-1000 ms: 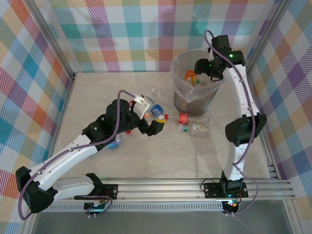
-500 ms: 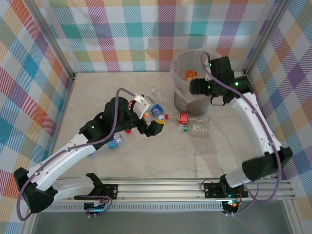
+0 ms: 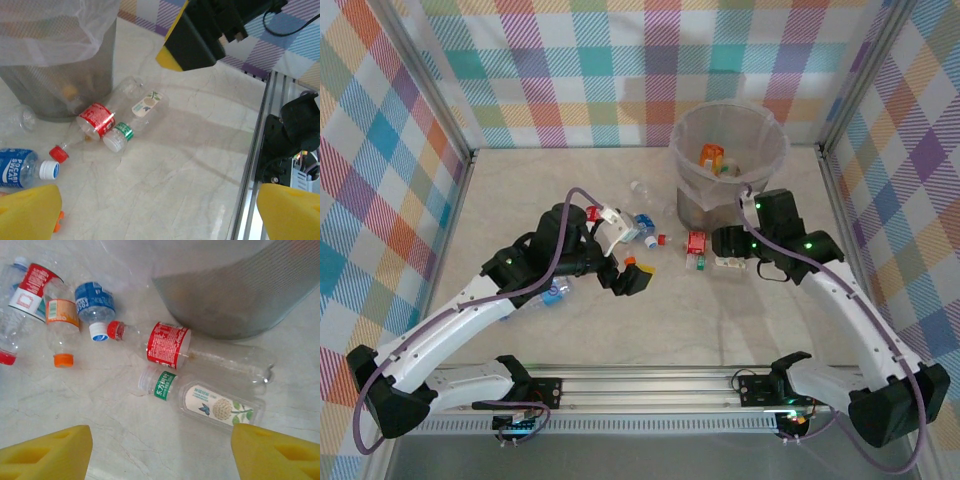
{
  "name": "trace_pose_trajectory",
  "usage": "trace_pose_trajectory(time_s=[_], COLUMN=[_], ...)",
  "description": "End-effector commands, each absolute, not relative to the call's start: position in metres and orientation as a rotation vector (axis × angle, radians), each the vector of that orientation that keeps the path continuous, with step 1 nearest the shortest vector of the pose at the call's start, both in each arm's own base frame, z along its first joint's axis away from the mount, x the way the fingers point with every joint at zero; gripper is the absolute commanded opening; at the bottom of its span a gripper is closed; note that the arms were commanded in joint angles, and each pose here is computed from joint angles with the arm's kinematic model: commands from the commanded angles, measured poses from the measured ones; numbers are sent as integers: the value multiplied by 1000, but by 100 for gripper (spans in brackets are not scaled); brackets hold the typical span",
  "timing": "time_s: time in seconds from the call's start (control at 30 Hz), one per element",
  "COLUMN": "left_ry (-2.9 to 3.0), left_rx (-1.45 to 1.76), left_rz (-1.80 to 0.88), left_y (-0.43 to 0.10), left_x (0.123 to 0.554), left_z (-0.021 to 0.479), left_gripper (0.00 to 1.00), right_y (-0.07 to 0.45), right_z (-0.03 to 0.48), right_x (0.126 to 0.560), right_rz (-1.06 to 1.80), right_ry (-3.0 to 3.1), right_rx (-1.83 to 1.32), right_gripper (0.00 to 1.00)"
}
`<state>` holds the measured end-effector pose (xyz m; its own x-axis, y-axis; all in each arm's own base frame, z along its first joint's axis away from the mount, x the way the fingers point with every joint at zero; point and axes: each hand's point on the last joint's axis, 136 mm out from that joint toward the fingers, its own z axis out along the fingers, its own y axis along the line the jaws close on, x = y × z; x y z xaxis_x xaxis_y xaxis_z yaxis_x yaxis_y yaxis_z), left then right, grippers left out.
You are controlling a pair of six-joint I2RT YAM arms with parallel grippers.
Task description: Put the plastic bottles in the bin
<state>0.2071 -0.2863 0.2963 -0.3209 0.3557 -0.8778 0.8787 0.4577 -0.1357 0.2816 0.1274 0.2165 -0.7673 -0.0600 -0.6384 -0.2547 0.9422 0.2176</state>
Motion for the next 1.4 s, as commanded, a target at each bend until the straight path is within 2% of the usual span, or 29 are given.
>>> trace_pose_trajectory(time_s=[0.0,0.3,0.83,1.07,1.37], left_ry=[1861,1878,1896,1899,1902], left_rx=[1053,1036,1048,1051,1052], left_rz=[-835,-844,-846,-838,-834], left_y=[-288,-289,-291,-290,-291], left_x=[198,199,200,201,201], left_z=[298,288,280,278,278], left_gripper=[100,100,100,100,100], right_y=[137,134,118,116,131], right_z=[207,151,85,76,75], right_x=[300,313,333,318,278], right_rz=[469,516,462,463,427], right_ry=[2365,2417,2547,2629,2753], right_rx=[-191,-158,-76,-25,-1], right_gripper=[74,84,86,86,85])
